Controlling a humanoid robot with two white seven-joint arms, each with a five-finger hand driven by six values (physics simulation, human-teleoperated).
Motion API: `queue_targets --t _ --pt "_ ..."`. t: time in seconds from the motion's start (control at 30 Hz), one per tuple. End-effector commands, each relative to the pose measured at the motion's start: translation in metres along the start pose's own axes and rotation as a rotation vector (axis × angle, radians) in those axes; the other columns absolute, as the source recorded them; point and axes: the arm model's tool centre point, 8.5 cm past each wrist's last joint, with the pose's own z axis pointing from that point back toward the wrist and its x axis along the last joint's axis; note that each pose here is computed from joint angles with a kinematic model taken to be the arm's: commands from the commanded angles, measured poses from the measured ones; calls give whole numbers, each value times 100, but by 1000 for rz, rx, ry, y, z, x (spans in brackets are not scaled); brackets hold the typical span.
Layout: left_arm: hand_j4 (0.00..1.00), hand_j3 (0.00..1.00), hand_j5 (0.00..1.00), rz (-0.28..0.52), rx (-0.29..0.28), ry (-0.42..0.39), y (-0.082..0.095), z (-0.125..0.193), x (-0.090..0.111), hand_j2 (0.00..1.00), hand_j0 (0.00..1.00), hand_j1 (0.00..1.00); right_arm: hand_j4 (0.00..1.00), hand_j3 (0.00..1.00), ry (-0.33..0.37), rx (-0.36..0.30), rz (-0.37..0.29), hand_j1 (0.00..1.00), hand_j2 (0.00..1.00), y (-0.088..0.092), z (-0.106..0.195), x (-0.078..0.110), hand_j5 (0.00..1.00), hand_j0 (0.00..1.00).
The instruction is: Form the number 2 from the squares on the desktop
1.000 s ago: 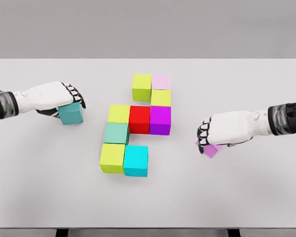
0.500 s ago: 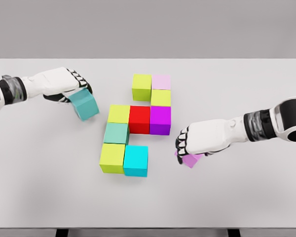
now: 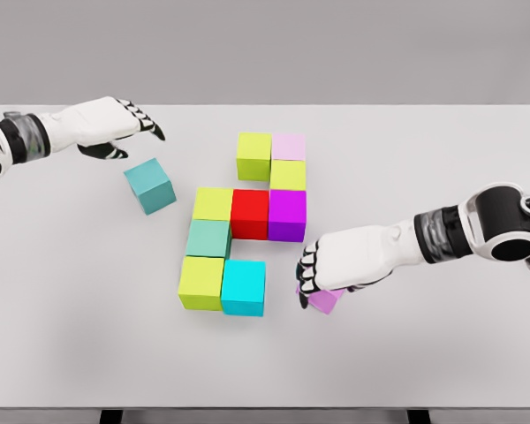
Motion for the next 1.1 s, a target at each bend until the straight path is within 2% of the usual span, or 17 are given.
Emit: queue_targets --t 0.0,0.03,0.1,0.2,0.3,0.4,0.5,0.53,0.63,0.7,0.77,0.8,0.9,1.0,1.07 --pt "100 100 100 11 8 6 1 3 -3 100 100 100 96 96 5 0 -6 96 96 1 2 0 96 96" --pt "100 100 100 11 4 6 -1 6 -3 100 100 100 99 99 13 2 -8 99 99 2 5 -1 99 99" --pt "100 100 100 6 2 4 -1 8 -2 100 100 100 99 99 19 2 -9 99 99 3 7 -2 99 99" --pt "100 100 100 -23 -10 -47 -1 -1 14 100 100 100 100 100 24 -1 -9 100 100 2 9 -3 100 100" --pt "100 100 100 -29 -20 -77 -7 -5 26 100 100 100 100 100 64 -23 -12 100 100 -2 25 -9 100 100" --pt "100 100 100 -23 -36 -81 -16 -6 28 100 100 100 100 100 145 -190 -104 100 100 -30 92 -20 100 100" --pt "100 100 100 -23 -37 -80 -16 -5 28 100 100 100 100 100 203 -262 -142 100 100 -40 134 -21 100 100" --pt "100 100 100 -22 -39 -78 -17 -4 27 100 100 100 100 100 243 -288 -163 100 100 -41 158 -20 100 100" --pt "100 100 100 -21 -36 -77 -16 -4 27 100 100 100 100 100 378 -294 -249 100 100 -12 204 -26 100 100" --pt "100 100 100 -21 -38 -74 -16 -3 25 100 100 100 100 100 439 -298 -288 100 100 4 219 -35 100 100" --pt "100 100 100 -23 -48 -48 -17 10 15 100 100 100 100 100 471 -231 -306 100 100 21 223 -34 100 100" --pt "100 100 100 -26 -52 -40 -17 15 12 100 100 100 100 100 460 -194 -326 100 100 30 218 -32 100 100" --pt "100 100 100 -38 -40 -47 -11 16 14 100 100 100 100 100 394 -60 -349 100 100 44 198 -22 100 100" --pt "100 100 100 -9 -9 -58 -7 12 16 100 100 100 100 100 331 22 -266 100 100 41 174 -9 100 100" --pt "100 100 100 25 19 -65 -4 10 17 100 100 100 100 100 288 68 -190 100 100 38 148 -12 100 100"
